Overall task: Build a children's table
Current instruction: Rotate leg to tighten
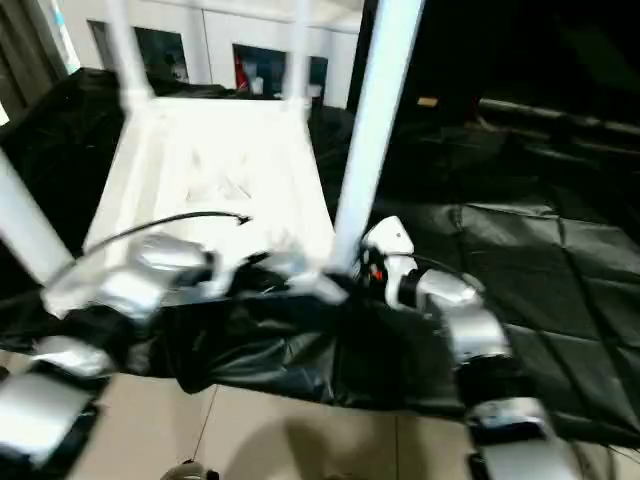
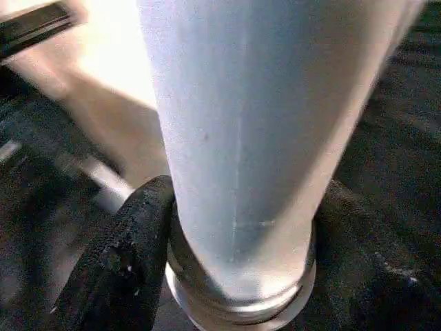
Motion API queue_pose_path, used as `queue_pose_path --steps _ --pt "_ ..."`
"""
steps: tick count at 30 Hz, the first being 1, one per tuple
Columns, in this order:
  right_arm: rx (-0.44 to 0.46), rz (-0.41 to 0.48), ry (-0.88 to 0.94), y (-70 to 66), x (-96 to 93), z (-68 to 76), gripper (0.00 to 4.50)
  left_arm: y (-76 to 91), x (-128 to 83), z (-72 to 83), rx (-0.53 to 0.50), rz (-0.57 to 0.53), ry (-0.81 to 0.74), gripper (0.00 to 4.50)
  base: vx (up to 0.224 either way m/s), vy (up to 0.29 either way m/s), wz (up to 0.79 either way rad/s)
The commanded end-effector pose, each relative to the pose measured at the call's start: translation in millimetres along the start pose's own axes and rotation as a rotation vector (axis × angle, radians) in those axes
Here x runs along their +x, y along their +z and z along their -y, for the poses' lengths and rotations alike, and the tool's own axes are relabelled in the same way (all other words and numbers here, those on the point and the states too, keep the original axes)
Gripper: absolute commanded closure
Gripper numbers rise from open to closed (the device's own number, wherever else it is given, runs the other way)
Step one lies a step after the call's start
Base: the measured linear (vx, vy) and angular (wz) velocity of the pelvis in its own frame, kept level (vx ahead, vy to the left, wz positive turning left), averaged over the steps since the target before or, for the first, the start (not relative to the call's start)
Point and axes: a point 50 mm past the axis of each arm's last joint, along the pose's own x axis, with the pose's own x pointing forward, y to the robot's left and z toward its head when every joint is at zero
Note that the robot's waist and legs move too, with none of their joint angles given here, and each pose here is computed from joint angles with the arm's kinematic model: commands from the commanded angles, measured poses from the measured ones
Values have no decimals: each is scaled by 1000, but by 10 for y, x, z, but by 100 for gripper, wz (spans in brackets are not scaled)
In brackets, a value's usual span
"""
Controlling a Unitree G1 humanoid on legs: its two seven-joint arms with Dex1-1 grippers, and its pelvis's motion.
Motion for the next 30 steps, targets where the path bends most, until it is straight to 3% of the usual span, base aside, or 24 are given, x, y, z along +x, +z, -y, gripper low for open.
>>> queue_pose_path --steps 1,3,7,9,10,12,17,22,24,30 --pt "108 -81 -106 -237 118 -99 187 -19 185 22 -98 -14 141 450 0 0 0" --pt "190 -129 -253 -311 274 -189 188 91 373 99 -119 0 187 450 0 0 0" --pt "125 -141 -268 -255 424 -316 188 178 494 210 -89 10 133 450 0 0 0" --pt "66 -98 -230 -170 502 -391 188 203 533 264 -41 -5 83 450 0 0 0" --pt "66 -98 -230 -170 502 -391 132 203 533 264 -41 -5 83 450 0 0 0" --pt "94 -70 -209 -147 499 -388 116 176 511 256 -21 -21 64 450 0 0 0" --pt "-4 -51 -127 -92 372 -275 83 50 370 207 35 -66 -12 450 0 0 0" --pt "-62 -69 50 -68 87 -92 83 -54 180 168 65 -84 -119 450 0 0 0" --pt "-100 -88 160 -34 -109 9 83 -100 34 175 100 -72 -236 450 0 0 0" --pt "-111 -85 246 38 -208 57 83 -165 -116 147 108 -110 -309 450 0 0 0"
